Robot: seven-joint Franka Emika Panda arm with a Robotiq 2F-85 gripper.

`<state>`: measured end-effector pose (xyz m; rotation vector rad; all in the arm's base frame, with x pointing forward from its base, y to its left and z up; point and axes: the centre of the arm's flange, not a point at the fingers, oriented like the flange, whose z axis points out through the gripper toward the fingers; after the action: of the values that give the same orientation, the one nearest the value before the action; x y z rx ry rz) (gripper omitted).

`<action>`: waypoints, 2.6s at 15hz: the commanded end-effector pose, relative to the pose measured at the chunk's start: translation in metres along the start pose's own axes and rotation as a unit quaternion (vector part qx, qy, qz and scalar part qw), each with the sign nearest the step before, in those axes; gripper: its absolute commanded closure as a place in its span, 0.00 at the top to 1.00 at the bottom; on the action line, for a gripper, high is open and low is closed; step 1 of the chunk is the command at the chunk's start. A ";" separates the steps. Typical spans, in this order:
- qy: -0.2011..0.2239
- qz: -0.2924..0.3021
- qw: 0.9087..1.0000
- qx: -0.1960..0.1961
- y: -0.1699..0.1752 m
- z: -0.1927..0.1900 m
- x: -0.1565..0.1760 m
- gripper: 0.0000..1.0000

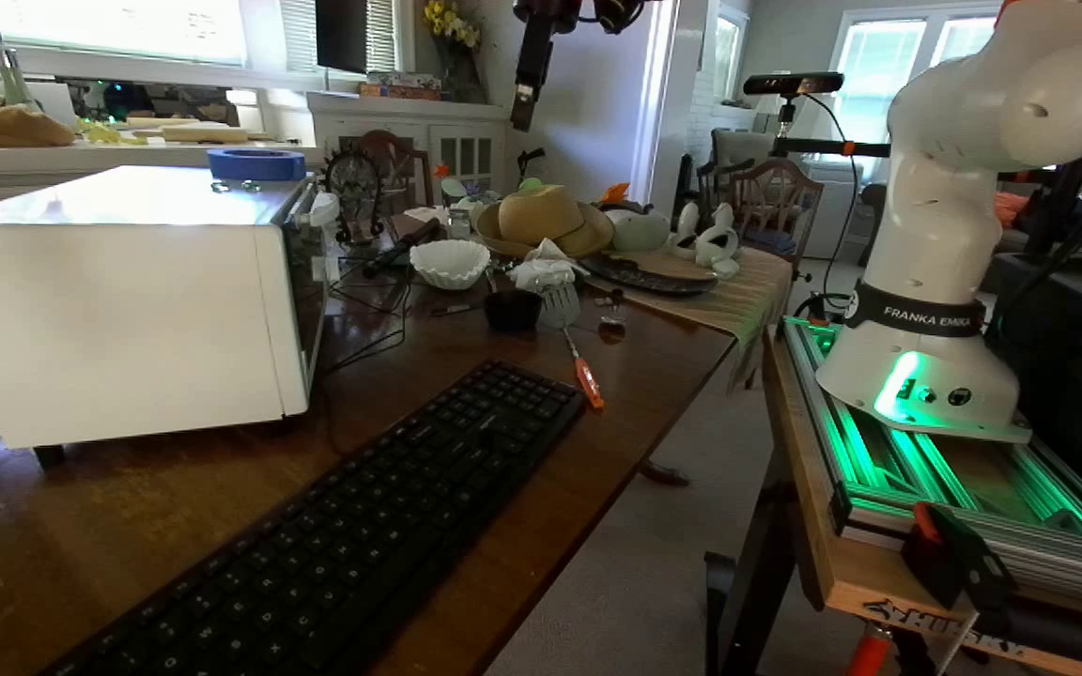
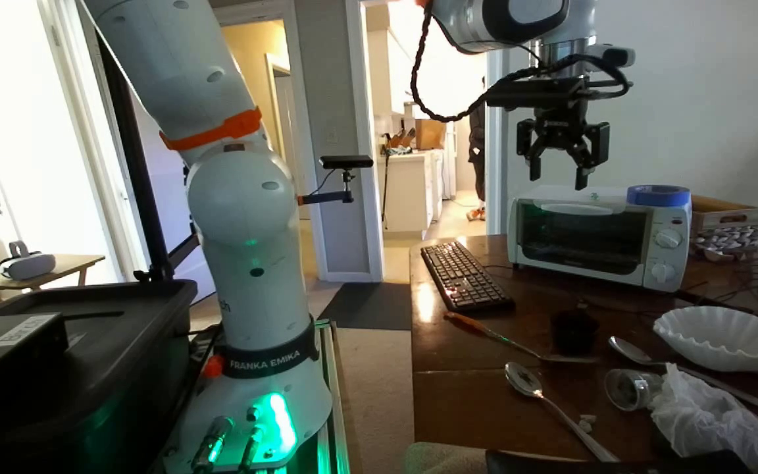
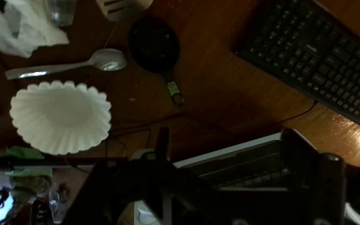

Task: Open the oven door.

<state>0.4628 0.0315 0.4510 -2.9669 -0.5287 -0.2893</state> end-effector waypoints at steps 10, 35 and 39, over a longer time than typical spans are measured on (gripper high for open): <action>0.181 -0.113 0.976 -0.048 -0.026 0.024 0.115 0.00; 0.184 -0.160 0.970 0.005 -0.084 0.093 0.117 0.00; 0.193 -0.167 0.967 -0.003 -0.080 0.103 0.118 0.00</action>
<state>0.5574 0.1630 0.3940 -2.7162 -0.9517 -0.8357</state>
